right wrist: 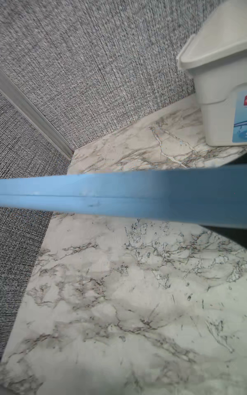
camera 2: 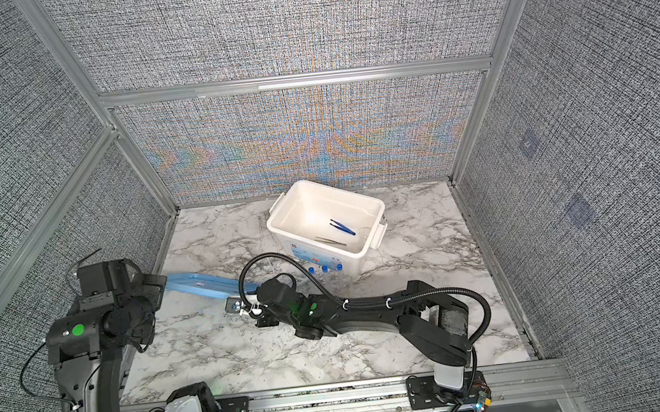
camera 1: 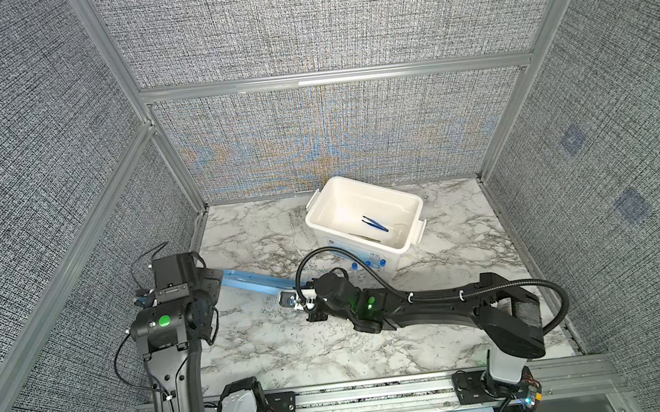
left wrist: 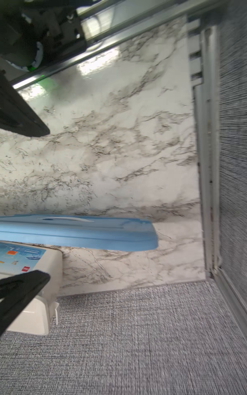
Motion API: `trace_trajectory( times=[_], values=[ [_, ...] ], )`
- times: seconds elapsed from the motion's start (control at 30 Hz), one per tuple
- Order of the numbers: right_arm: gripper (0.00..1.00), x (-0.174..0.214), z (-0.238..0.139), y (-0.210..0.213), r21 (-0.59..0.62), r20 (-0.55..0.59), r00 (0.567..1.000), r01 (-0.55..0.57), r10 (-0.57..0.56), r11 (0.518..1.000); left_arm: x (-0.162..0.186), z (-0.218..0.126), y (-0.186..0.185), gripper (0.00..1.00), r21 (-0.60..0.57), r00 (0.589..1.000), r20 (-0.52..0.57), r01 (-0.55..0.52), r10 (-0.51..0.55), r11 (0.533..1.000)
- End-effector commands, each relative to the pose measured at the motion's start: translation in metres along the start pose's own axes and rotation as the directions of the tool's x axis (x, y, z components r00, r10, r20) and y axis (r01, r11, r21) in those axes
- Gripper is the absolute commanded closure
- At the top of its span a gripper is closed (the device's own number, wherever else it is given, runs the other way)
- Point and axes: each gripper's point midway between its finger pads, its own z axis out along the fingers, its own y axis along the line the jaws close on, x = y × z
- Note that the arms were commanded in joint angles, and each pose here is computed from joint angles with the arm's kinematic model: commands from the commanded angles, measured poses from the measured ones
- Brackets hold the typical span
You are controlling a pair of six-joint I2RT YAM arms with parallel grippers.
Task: Organize the chemistry lab equipment
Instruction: 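Raise the tilted blue lid with both grippers over the white bin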
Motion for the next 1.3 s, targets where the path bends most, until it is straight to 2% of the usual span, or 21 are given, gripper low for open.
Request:
trace_trajectory(
  times=[0.0,0.17,0.33,0.5,0.57,0.63,0.7,0.8,0.93,1.1,1.2,1.27],
  values=[
    [0.84,-0.015,-0.006,0.005,-0.119,0.036,0.981,-0.187,0.192,0.975,-0.037,-0.017,-0.008,0.01,-0.002,0.976,0.187,-0.111,0.110,0.994],
    [0.84,-0.027,-0.013,-0.006,-0.174,0.042,0.949,-0.300,0.312,0.938,-0.044,-0.023,-0.019,0.01,0.047,0.960,0.234,-0.170,0.154,0.984],
    [0.84,-0.048,-0.034,-0.029,-0.228,0.053,0.900,-0.412,0.433,0.882,-0.038,-0.026,-0.042,0.01,0.187,0.924,0.278,-0.322,0.264,0.928],
    [0.86,-0.065,-0.066,-0.068,-0.323,0.076,0.814,-0.527,0.576,0.786,-0.034,-0.054,-0.070,0.01,0.332,0.849,0.391,-0.492,0.357,0.805],
    [0.89,-0.070,-0.080,-0.085,-0.355,0.083,0.777,-0.563,0.624,0.747,-0.033,-0.059,-0.077,0.01,0.353,0.835,0.407,-0.518,0.370,0.779],
    [0.89,-0.076,-0.097,-0.102,-0.392,0.077,0.731,-0.603,0.678,0.695,-0.027,-0.062,-0.090,0.01,0.389,0.811,0.410,-0.569,0.417,0.724],
    [0.89,-0.084,-0.119,-0.122,-0.451,0.077,0.674,-0.633,0.734,0.629,-0.011,-0.060,-0.110,0.01,0.460,0.784,0.381,-0.621,0.491,0.635],
    [0.89,-0.086,-0.150,-0.154,-0.504,0.066,0.582,-0.682,0.811,0.531,0.012,-0.051,-0.130,0.01,0.556,0.766,0.297,-0.624,0.571,0.548],
    [0.89,-0.061,-0.178,-0.200,-0.476,0.019,0.452,-0.780,0.892,0.405,0.030,-0.040,-0.149,0.01,0.647,0.767,0.215,-0.575,0.605,0.500],
    [0.89,-0.017,-0.203,-0.249,-0.450,-0.005,0.253,-0.865,0.968,0.224,0.051,-0.037,-0.176,0.05,0.752,0.780,0.179,-0.501,0.599,0.428],
    [0.90,0.009,-0.218,-0.275,-0.460,0.026,0.138,-0.878,0.990,0.134,0.074,-0.033,-0.190,0.06,0.786,0.758,0.155,-0.483,0.634,0.386],
    [0.94,0.029,-0.228,-0.290,-0.454,0.045,0.052,-0.889,0.998,0.067,0.090,-0.026,-0.197,0.06,0.796,0.741,0.132,-0.475,0.659,0.375]
  ],
)
